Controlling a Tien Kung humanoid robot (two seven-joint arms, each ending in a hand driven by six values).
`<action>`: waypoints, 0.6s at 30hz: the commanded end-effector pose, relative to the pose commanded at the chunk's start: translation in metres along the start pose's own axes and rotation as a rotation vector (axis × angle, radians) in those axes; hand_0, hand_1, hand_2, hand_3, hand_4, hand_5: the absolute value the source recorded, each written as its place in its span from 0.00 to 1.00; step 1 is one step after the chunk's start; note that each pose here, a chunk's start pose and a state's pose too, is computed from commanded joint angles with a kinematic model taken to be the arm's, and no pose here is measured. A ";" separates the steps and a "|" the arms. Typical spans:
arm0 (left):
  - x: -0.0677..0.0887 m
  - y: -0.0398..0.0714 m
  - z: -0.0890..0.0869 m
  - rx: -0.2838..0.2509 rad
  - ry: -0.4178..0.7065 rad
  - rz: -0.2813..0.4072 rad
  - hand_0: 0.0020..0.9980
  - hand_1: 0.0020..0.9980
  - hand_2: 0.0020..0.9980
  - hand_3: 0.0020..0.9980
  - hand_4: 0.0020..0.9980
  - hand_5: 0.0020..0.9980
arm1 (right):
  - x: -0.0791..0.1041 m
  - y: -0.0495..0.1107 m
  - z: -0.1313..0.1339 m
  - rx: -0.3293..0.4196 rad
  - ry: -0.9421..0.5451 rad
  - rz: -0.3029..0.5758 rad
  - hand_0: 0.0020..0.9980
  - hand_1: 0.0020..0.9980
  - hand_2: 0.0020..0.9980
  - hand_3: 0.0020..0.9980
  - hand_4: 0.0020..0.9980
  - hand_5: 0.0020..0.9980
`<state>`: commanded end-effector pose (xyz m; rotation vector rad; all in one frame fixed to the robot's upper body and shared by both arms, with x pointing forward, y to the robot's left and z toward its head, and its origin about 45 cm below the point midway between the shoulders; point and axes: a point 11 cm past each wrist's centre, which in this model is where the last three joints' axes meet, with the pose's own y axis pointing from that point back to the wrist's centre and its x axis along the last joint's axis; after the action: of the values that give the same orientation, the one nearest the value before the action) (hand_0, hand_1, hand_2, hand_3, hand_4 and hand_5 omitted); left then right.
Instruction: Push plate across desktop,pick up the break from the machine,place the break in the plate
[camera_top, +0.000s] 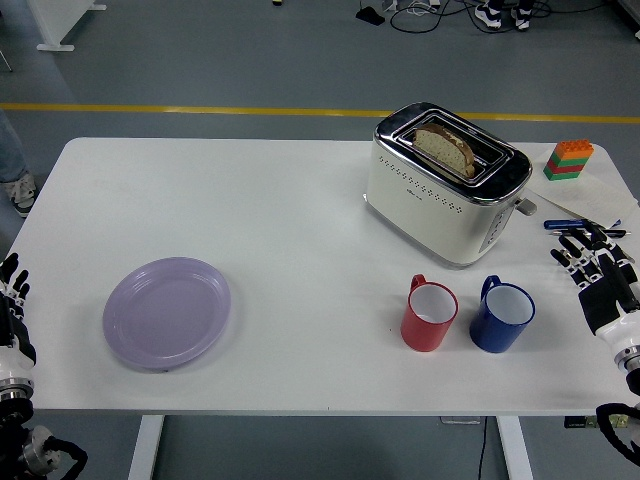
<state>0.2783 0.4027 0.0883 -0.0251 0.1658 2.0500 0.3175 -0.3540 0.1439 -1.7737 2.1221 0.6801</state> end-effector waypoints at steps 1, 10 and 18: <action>-0.001 0.000 -0.001 0.005 -0.001 -0.004 0.90 0.90 0.91 0.80 0.54 1.00 | 0.000 0.000 0.000 0.000 0.000 0.000 0.73 0.67 0.66 0.62 0.52 0.31; -0.009 0.003 -0.016 0.052 -0.023 -0.058 0.88 0.89 0.91 0.79 0.54 1.00 | 0.000 0.000 0.001 -0.001 0.000 0.000 0.73 0.67 0.66 0.62 0.52 0.31; -0.020 0.007 -0.028 0.089 -0.027 -0.100 0.89 0.89 0.90 0.79 0.55 1.00 | -0.001 0.000 0.001 -0.003 0.000 -0.002 0.73 0.67 0.66 0.62 0.52 0.31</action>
<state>0.2799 0.3785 0.0634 0.0488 0.2338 1.9405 0.3175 -0.3529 0.1433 -1.7766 2.1200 0.6829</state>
